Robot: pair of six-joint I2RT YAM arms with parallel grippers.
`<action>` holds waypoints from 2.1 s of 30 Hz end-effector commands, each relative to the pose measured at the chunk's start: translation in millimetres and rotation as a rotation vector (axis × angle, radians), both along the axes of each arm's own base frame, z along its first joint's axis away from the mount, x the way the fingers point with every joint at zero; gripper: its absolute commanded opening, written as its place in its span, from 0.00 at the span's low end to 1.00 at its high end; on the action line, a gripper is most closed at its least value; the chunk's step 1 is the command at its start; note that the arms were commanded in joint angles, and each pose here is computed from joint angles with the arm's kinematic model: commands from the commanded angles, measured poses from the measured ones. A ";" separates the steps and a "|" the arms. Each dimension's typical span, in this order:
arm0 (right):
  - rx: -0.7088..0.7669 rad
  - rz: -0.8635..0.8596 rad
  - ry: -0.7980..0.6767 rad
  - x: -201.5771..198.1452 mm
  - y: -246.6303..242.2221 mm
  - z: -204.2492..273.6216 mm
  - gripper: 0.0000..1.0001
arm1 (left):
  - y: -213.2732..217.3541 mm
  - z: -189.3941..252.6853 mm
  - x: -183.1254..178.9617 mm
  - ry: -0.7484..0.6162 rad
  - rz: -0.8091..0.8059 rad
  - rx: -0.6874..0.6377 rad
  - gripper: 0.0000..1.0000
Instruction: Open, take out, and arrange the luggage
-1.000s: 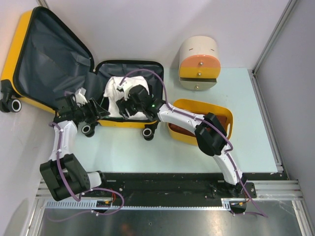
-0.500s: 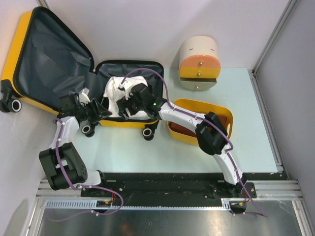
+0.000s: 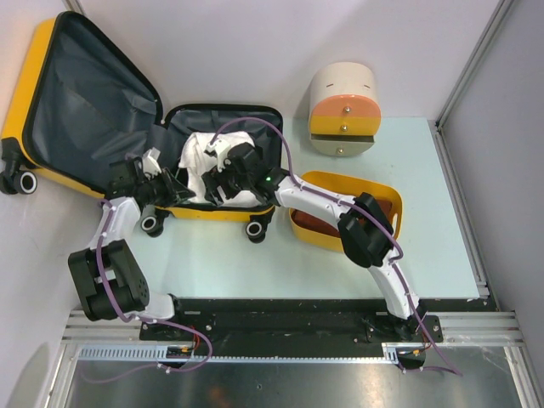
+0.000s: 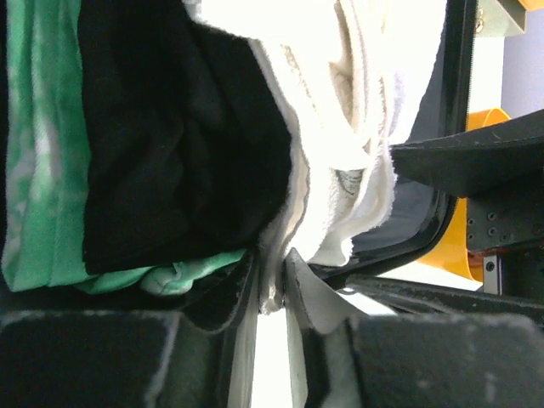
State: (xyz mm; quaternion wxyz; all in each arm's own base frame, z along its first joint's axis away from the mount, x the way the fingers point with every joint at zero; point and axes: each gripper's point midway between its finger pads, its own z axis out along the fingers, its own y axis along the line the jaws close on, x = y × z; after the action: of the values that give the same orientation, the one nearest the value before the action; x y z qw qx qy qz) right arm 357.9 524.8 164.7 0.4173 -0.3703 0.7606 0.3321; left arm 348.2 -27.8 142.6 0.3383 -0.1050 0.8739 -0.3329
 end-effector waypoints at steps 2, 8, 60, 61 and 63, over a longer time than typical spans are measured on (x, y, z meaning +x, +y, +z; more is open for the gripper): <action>0.076 0.105 0.008 -17.0 9.3 30.1 0.84 | -14.8 50.6 5.3 -0.132 -0.037 -0.029 0.17; 0.105 0.166 0.005 -29.1 13.5 34.2 0.89 | -51.3 76.7 -0.1 -0.180 -0.119 -0.043 0.00; -0.084 0.368 -0.707 -13.0 -192.3 246.7 0.00 | -19.3 200.1 35.0 -0.612 -0.240 0.138 1.00; -0.093 0.366 -0.707 -14.1 -199.9 246.7 0.00 | -23.5 201.7 33.1 -0.615 -0.259 0.125 1.00; -0.111 0.330 -0.705 -11.2 -225.0 251.9 0.00 | -30.1 198.5 33.7 -0.608 -0.277 0.116 1.00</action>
State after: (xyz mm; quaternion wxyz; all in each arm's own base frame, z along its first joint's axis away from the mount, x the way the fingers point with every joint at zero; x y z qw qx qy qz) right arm 376.3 338.5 347.9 0.5240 -0.5890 0.5748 0.2193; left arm 387.1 -39.1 317.2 0.5288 0.0880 0.7822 -0.3176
